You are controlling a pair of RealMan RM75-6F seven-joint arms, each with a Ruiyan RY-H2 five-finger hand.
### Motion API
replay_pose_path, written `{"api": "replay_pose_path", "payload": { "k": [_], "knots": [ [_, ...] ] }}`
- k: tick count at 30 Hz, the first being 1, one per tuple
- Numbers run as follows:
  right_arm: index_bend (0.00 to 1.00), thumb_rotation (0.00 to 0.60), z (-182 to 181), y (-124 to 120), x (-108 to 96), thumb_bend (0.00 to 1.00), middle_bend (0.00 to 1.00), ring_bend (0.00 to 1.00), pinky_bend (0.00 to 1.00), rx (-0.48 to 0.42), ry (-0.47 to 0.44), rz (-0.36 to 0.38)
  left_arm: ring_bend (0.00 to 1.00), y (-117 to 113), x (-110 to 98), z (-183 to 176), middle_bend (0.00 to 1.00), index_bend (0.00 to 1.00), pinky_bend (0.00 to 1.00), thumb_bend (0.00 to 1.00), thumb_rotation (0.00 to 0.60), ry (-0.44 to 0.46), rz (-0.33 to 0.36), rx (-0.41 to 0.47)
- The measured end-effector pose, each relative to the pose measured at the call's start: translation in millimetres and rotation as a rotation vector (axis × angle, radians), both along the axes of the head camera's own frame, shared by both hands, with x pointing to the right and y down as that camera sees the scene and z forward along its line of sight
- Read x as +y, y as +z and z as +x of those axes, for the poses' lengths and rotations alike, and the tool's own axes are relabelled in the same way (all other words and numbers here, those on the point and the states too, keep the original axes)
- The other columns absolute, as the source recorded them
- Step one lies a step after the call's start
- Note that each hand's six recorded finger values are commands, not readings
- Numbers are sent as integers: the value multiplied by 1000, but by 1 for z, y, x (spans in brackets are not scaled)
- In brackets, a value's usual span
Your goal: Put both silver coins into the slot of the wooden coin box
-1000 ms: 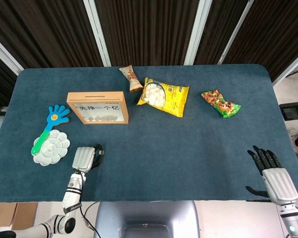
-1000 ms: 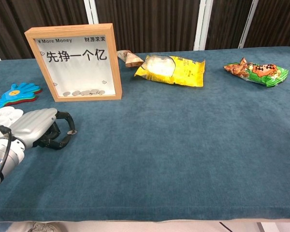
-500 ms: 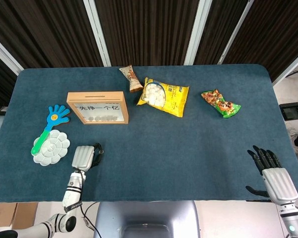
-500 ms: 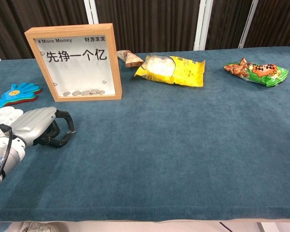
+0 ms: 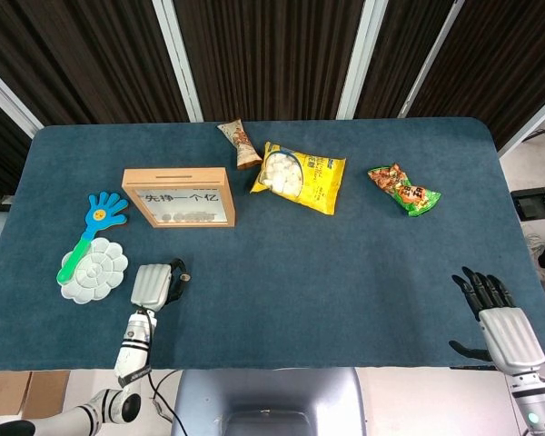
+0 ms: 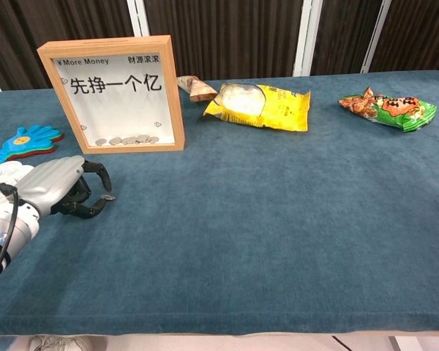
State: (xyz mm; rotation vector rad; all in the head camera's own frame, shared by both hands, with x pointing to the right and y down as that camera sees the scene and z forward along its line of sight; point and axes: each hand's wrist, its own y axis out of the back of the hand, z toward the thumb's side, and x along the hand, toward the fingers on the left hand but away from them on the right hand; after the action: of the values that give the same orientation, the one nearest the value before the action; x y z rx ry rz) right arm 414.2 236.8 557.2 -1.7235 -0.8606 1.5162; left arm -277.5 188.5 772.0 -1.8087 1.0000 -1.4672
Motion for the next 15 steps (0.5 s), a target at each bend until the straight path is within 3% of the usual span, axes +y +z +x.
{"api": "replay_pose_path", "payload": {
  "k": [15],
  "knots": [
    [0, 600, 2, 1, -1, 92, 0, 0, 0, 9, 6, -3, 1000, 3, -4, 4, 1000, 538, 1000, 402, 600, -7, 0, 19]
  ]
}}
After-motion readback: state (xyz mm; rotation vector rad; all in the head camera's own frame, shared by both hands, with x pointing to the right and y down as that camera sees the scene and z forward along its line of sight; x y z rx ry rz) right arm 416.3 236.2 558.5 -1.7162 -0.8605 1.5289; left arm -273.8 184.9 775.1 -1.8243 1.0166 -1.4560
